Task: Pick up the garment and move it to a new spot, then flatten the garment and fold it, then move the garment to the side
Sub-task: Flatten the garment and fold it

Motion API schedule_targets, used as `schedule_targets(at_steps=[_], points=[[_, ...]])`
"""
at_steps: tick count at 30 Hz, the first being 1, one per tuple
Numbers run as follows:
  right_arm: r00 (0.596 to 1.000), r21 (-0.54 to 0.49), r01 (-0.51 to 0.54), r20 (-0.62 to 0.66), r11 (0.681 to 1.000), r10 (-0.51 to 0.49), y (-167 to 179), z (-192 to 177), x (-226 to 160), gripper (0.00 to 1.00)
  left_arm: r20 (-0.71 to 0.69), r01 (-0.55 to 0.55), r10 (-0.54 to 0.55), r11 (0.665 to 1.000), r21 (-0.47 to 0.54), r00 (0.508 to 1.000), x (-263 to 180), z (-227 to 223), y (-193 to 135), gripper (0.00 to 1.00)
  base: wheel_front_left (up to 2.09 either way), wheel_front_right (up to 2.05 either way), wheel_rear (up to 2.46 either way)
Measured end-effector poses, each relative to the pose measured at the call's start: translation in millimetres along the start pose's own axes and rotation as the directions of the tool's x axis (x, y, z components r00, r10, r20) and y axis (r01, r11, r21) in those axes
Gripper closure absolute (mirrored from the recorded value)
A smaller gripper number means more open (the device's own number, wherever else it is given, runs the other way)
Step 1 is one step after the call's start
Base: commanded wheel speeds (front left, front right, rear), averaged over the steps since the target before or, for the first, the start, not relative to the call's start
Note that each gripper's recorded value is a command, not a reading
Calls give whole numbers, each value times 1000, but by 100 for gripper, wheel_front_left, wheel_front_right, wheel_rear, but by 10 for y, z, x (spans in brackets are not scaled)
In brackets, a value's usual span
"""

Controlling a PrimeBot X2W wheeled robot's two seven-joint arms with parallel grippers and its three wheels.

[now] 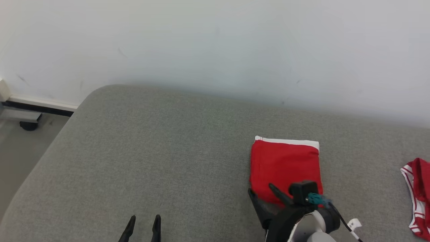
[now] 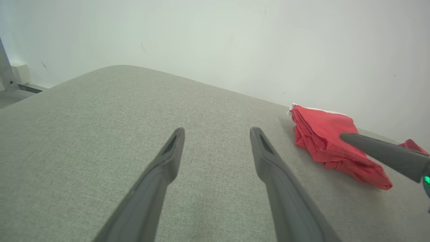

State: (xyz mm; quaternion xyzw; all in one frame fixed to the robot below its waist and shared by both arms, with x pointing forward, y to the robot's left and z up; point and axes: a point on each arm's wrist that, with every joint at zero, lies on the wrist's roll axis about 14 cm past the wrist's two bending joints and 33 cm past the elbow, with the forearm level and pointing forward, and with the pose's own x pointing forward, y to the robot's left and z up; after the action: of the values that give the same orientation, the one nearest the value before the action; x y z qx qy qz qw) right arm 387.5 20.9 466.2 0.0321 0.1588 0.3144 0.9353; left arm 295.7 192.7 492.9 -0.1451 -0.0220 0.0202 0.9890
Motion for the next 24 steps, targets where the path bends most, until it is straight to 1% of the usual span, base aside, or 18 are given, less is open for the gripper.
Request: schedule_targets(at_steps=[3,6,10,13,17,19,21,24], points=[[992,44,65,101,997,-69,-189,143,-162,0,-4,-6,6,1000,24,1000,1,-12,32,0,0,0,0],[968,82,166,178,983,-178,-487,202,-415,0,5,-18,18,999,51,1000,23,13,84,0,0,0,0],[918,126,273,263,954,-298,-781,268,-792,0,41,-21,18,997,75,999,82,129,109,0,0,0,0],[866,155,353,318,923,-385,-1008,356,-1079,0,71,0,-7,995,99,997,119,231,84,0,0,0,0],[807,178,456,331,872,-489,-1273,345,-1440,0,110,18,-31,993,120,993,164,353,48,0,0,0,0],[786,184,489,331,853,-522,-1346,329,-1574,0,106,34,-47,992,124,993,167,340,23,0,0,0,0],[770,200,516,317,833,-554,-1409,264,-1689,0,91,56,-67,991,125,994,172,296,-6,0,0,0,0],[764,221,550,255,805,-592,-1468,63,-1822,0,55,83,-91,987,139,994,179,201,-14,0,0,0,0]])
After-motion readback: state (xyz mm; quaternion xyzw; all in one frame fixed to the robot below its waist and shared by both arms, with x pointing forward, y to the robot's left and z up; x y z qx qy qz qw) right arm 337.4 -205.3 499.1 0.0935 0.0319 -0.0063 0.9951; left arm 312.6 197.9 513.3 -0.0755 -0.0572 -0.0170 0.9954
